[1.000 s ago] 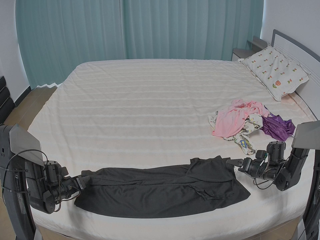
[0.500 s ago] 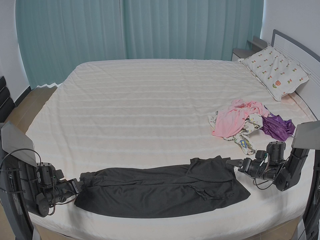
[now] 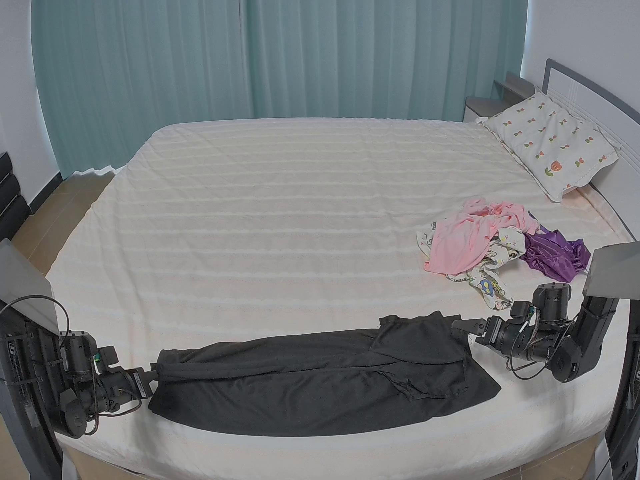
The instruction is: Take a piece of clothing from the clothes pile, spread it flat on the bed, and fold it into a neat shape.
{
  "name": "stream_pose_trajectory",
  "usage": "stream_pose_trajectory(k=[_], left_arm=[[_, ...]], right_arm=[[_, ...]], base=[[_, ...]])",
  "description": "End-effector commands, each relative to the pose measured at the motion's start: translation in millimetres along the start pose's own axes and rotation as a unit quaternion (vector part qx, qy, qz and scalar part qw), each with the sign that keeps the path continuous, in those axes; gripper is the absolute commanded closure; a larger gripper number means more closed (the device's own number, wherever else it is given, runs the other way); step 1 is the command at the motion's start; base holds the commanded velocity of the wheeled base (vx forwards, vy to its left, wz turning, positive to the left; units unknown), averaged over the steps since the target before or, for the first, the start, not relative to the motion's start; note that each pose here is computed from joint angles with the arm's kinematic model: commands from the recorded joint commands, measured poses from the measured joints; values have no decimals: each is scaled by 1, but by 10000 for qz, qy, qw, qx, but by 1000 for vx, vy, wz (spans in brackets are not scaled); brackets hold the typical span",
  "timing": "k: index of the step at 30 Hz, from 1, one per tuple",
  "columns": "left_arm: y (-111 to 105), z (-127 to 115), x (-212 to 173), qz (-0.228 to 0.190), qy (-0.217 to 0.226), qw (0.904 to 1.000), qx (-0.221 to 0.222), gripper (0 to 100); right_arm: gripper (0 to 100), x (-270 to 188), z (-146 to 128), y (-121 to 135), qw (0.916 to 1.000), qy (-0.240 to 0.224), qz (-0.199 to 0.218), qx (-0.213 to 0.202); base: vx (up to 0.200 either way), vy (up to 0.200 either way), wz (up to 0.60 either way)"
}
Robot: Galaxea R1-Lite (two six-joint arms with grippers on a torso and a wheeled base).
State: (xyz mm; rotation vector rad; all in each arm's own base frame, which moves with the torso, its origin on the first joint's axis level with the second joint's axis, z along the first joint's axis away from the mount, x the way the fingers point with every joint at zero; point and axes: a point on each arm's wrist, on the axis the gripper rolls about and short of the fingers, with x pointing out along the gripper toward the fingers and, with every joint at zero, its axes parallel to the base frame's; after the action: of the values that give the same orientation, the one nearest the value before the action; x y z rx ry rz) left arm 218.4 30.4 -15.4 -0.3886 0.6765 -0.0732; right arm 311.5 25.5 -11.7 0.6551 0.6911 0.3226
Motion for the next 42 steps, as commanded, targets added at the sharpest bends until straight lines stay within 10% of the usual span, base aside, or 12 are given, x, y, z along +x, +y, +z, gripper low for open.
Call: stream_pose_trajectory(k=[1, 6, 7, 17, 23, 42], left_arm=[[6, -11, 4, 90, 249, 9996, -104, 100], [8, -14, 5, 101, 347, 9992, -149, 100], [8, -14, 5, 101, 347, 9992, -149, 0], [16, -1, -6, 176, -44, 9991, -390, 0], [1, 44, -9, -538, -1036, 9850, -1267, 0], [-57, 44, 10, -1081, -302, 9763, -1851, 0]], right_arm=[[0, 0, 0, 0, 10000, 8, -4, 3], [0, 0, 0, 0, 10000, 12, 3, 3], [0, 0, -1, 0, 10000, 18, -1, 6], [0, 0, 0, 0, 10000, 1, 2, 3], [0, 1, 0, 0, 10000, 6, 7, -1], [0, 1, -1, -1, 10000, 18, -1, 6]], base=[[0, 0, 0], [0, 0, 0], [0, 0, 0], [0, 0, 0], [0, 0, 0], [0, 0, 0]])
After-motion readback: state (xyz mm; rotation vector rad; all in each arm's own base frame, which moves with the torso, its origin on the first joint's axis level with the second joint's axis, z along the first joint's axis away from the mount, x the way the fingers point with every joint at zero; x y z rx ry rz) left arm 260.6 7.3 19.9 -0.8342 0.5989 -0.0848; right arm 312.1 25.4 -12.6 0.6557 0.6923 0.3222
